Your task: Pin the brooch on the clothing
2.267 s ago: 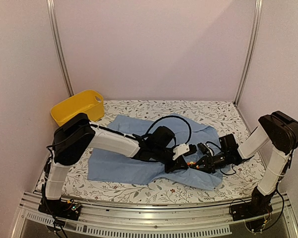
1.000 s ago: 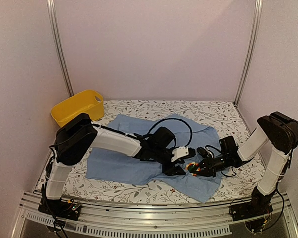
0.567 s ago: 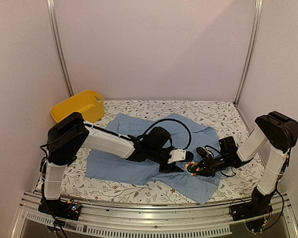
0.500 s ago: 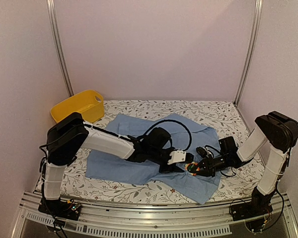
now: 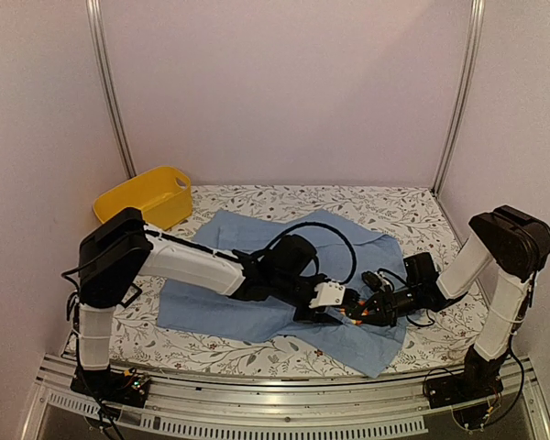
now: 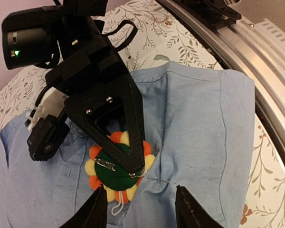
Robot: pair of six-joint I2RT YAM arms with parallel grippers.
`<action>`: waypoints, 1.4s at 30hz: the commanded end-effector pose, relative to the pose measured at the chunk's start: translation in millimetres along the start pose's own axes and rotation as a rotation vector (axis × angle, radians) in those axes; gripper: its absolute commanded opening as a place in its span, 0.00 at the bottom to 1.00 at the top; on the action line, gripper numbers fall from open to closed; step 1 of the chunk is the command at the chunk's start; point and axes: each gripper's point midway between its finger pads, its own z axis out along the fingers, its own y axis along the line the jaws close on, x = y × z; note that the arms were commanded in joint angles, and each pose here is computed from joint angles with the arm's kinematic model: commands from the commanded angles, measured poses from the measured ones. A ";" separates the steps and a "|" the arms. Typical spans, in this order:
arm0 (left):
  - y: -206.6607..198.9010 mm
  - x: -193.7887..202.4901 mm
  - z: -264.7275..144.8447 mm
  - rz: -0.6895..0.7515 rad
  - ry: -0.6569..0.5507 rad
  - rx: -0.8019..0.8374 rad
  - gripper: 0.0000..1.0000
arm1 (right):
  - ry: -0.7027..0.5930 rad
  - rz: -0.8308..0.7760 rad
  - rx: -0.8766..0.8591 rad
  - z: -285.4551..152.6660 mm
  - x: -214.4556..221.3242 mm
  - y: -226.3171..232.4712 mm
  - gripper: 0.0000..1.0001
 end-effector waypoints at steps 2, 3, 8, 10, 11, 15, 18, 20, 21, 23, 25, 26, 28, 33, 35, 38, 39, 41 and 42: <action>-22.2 2.2 8.6 0.062 -0.002 0.042 0.53 | 0.005 0.098 0.113 6.6 17.1 -36.0 0.00; -23.6 3.4 10.2 0.063 0.000 0.046 0.54 | 0.009 0.095 0.113 7.8 17.6 -36.0 0.00; -25.1 9.7 16.9 0.054 0.002 0.041 0.55 | 0.016 0.102 0.113 10.7 18.9 -36.5 0.00; -26.5 13.1 20.2 0.048 0.008 0.043 0.55 | 0.019 0.105 0.113 11.3 20.0 -36.8 0.00; -26.8 16.1 21.0 0.045 0.015 0.042 0.55 | 0.018 0.106 0.113 11.1 20.0 -36.9 0.00; -32.2 25.2 20.2 0.054 0.038 0.058 0.57 | 0.019 0.107 0.111 11.3 20.0 -36.7 0.00; -35.1 26.3 20.4 0.059 0.034 0.064 0.60 | 0.020 0.106 0.109 11.8 19.7 -36.0 0.00; -29.4 30.2 22.2 0.056 0.040 0.020 0.60 | 0.018 0.106 0.111 12.2 19.0 -35.9 0.00; -26.6 32.1 22.5 0.059 0.043 0.002 0.59 | 0.021 0.108 0.113 12.8 20.0 -36.2 0.00; -19.1 34.3 23.7 0.065 0.046 -0.044 0.59 | 0.029 0.108 0.117 15.0 22.0 -36.2 0.00; -12.8 34.1 23.6 0.072 0.045 -0.082 0.59 | 0.043 0.109 0.116 18.3 25.3 -35.5 0.00; -9.9 33.8 22.6 0.077 0.044 -0.102 0.59 | 0.050 0.113 0.116 19.4 27.5 -35.8 0.00; -7.6 33.5 20.9 0.092 0.040 -0.127 0.60 | 0.059 0.119 0.115 20.3 30.8 -35.8 0.00; -9.8 34.8 20.1 0.103 0.039 -0.126 0.60 | 0.065 0.125 0.106 19.6 34.0 -33.6 0.00; -13.5 36.3 21.3 0.110 0.040 -0.116 0.61 | 0.068 0.127 0.100 19.6 34.1 -31.8 0.00; -12.7 40.9 24.2 0.119 0.052 -0.130 0.62 | 0.070 0.124 0.093 19.8 33.1 -29.7 0.00; -11.2 41.5 24.6 0.125 0.052 -0.140 0.62 | 0.071 0.125 0.093 19.8 33.3 -29.3 0.00; -8.2 43.2 24.0 0.135 0.052 -0.163 0.62 | 0.074 0.129 0.093 19.9 34.7 -29.8 0.00; -6.8 42.4 23.4 0.144 0.049 -0.174 0.63 | 0.076 0.133 0.093 19.8 35.9 -30.8 0.00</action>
